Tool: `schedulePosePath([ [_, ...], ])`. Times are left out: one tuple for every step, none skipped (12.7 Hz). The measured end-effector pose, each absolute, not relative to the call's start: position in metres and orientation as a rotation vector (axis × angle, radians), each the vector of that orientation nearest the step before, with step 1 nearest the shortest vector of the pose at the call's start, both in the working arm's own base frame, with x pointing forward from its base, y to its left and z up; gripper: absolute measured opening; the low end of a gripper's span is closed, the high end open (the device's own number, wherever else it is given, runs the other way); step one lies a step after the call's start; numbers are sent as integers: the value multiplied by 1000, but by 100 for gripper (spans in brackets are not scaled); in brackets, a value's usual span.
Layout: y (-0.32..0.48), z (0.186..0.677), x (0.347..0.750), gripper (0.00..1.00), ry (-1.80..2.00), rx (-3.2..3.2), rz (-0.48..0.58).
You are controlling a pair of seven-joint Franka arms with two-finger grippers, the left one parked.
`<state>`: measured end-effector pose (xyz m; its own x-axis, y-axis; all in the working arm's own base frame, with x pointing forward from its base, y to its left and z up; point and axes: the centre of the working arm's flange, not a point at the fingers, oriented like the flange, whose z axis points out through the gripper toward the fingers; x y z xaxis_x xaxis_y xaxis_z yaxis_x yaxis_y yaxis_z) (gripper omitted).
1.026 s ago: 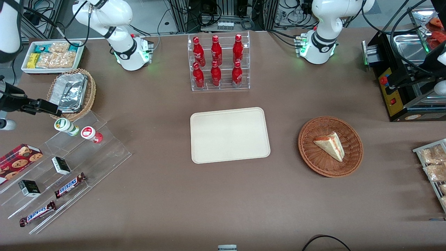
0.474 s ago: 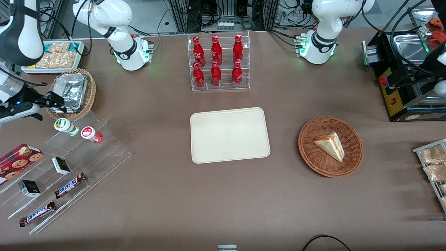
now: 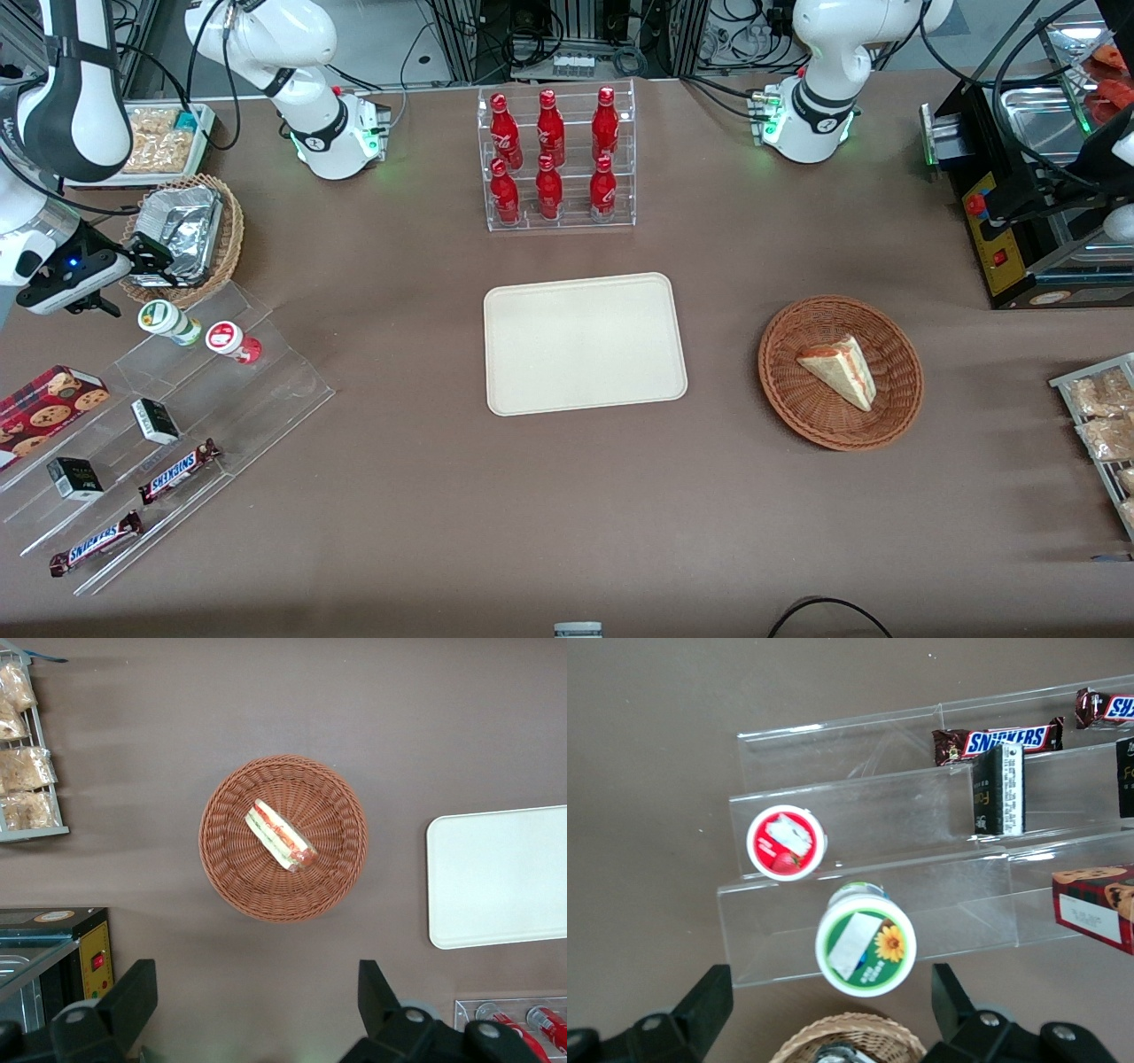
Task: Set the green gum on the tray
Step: 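Lower the right gripper and close it around the green gum tub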
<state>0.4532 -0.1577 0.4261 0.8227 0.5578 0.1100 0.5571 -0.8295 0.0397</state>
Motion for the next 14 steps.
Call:
schedulePosePath([
  [-159,422,454,100,921,2989,184],
  [-160,418,456,100,921,2987,182],
  [-161,414,458,100,919,2984,182],
  [-161,409,460,100,918,2982,181],
  [-162,403,463,100,915,2980,179],
  [-163,397,465,100,914,2979,174],
  [-163,392,466,100,913,2980,166],
  [-164,388,467,100,913,2981,161],
  [-164,387,467,100,913,2982,158],
  [-164,387,467,100,913,2982,158],
  [-164,387,467,100,913,2983,158],
  [-164,387,467,100,913,2983,157],
  [-164,386,467,98,913,2984,154],
  [-164,385,467,92,914,2985,152],
])
